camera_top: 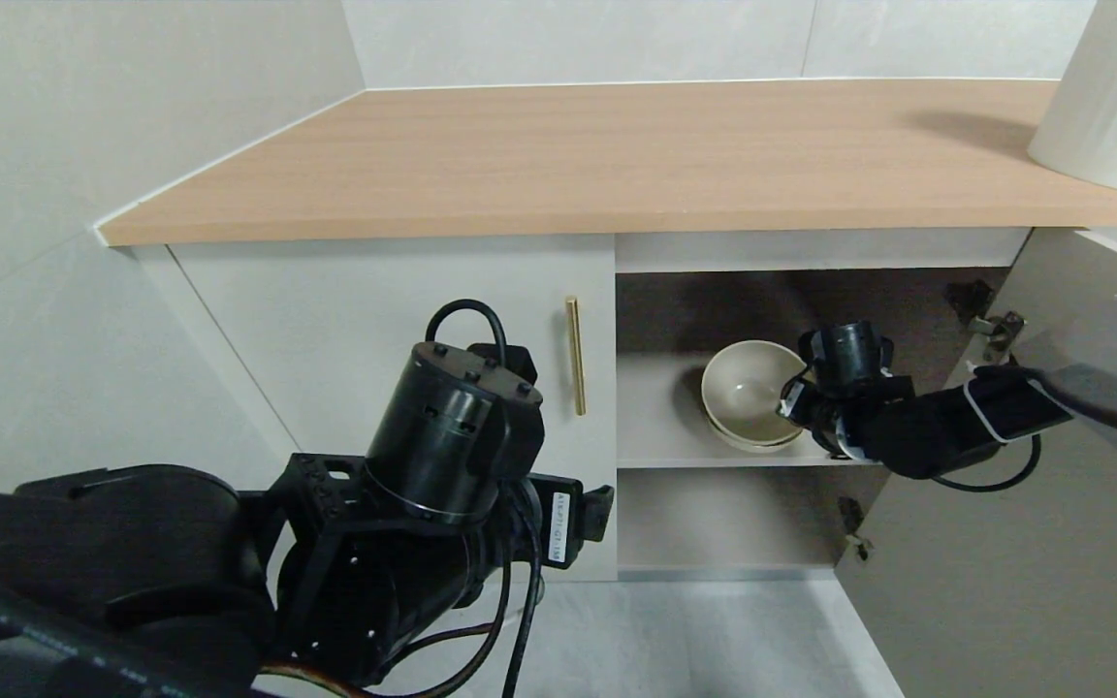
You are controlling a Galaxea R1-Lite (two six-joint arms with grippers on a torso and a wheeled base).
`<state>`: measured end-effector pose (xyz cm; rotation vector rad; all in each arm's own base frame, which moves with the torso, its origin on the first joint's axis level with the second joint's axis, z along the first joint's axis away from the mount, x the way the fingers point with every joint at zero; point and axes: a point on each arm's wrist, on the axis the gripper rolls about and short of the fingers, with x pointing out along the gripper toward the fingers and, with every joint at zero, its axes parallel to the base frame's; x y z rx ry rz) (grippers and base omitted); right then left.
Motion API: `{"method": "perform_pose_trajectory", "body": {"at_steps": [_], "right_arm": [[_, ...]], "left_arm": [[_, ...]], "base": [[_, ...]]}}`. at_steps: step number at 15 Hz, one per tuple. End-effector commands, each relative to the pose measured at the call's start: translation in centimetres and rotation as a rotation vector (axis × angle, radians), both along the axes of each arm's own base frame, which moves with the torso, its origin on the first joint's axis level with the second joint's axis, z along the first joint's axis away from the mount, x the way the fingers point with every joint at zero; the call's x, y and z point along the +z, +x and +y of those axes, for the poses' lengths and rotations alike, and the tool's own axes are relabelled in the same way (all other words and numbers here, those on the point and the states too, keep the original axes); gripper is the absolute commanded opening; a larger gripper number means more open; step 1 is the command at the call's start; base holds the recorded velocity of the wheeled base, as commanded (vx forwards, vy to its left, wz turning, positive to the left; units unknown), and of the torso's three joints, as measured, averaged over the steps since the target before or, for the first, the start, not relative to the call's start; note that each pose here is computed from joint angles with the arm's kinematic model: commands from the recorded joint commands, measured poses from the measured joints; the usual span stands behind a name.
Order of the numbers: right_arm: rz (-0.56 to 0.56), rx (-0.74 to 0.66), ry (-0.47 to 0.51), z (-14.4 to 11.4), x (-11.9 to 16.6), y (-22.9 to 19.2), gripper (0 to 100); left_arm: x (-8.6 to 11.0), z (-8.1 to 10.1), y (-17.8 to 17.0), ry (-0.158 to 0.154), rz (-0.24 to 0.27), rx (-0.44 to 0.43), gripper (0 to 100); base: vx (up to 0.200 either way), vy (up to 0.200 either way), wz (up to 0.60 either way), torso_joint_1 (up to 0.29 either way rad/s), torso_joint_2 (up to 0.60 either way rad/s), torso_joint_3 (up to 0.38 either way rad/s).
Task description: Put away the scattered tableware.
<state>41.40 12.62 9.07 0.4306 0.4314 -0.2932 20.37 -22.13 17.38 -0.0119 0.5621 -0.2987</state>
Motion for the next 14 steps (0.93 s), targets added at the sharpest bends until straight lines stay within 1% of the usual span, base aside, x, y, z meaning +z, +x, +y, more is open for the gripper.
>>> {"method": "perform_pose_trajectory", "body": {"at_steps": [1,3,4,10,11,12,13,14], "right_arm": [[0.000,0.000,0.000,0.0,-0.1,0.1,0],[0.003,0.000,-0.001,0.0,-0.2,0.1,0],[0.008,0.001,-0.002,0.0,-0.3,0.1,100],[0.009,0.020,-0.004,0.4,0.1,-0.5,100],[0.000,0.033,0.003,0.3,1.1,-1.2,100],[0.005,0.065,0.008,0.0,2.3,-2.3,100],[0.015,0.120,0.017,-0.1,3.7,-3.7,100],[0.028,0.194,0.027,-0.1,5.5,-6.0,100]], "left_arm": [[0.0,0.0,0.0,0.001,0.000,0.000,100],[0.0,0.0,0.0,0.001,0.000,0.000,100],[0.0,0.0,0.0,0.001,0.000,0.000,100],[-0.3,0.1,0.2,0.006,0.005,0.008,100],[-0.1,0.4,0.4,0.002,0.001,0.020,100],[0.5,0.9,0.6,-0.013,-0.013,0.037,100],[1.3,1.8,0.6,-0.025,-0.032,0.051,100],[2.0,2.5,0.3,-0.024,-0.052,0.051,100]], "base": [[0.000,0.000,0.00,0.000,0.00,0.000],[0.000,0.000,0.00,0.000,0.00,0.000],[0.000,0.000,0.00,0.000,0.00,0.000],[0.000,0.000,0.00,0.000,0.00,0.000],[0.000,0.000,0.00,0.000,0.00,0.000],[0.000,0.000,0.00,0.000,0.00,0.000],[0.000,0.000,0.00,0.000,0.00,0.000],[0.000,0.000,0.00,0.000,0.00,0.000]]}}
